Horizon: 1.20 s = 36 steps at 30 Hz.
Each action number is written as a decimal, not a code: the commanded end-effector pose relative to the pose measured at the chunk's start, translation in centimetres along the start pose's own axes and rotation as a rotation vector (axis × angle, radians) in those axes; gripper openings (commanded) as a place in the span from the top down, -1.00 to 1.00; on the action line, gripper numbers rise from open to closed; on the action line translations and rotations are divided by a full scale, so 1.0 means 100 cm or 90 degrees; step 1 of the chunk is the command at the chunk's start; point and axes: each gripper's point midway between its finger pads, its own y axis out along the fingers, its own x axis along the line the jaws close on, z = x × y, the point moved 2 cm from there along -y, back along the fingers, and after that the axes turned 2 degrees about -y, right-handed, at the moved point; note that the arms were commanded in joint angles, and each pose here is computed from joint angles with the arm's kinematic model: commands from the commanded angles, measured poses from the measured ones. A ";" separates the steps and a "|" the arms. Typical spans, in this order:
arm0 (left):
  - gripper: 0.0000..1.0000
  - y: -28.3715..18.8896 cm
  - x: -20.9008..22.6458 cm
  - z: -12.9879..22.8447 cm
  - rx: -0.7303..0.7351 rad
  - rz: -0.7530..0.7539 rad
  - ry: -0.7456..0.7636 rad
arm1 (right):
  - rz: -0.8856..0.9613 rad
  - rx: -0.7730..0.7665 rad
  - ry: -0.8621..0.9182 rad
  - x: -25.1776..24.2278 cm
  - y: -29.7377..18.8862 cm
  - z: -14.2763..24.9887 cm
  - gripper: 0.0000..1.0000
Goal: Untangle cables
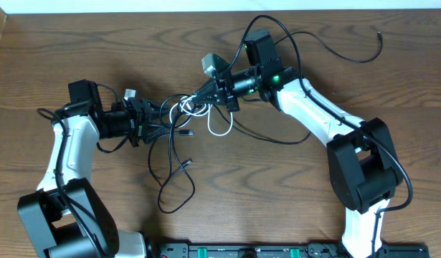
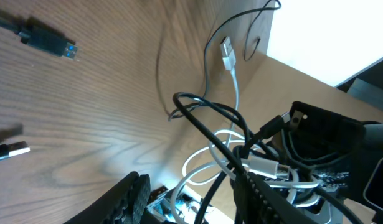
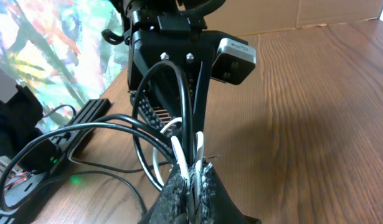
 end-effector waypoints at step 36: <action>0.02 -0.004 -0.022 -0.006 -0.004 0.042 -0.305 | -0.018 0.007 0.009 0.009 0.008 0.001 0.98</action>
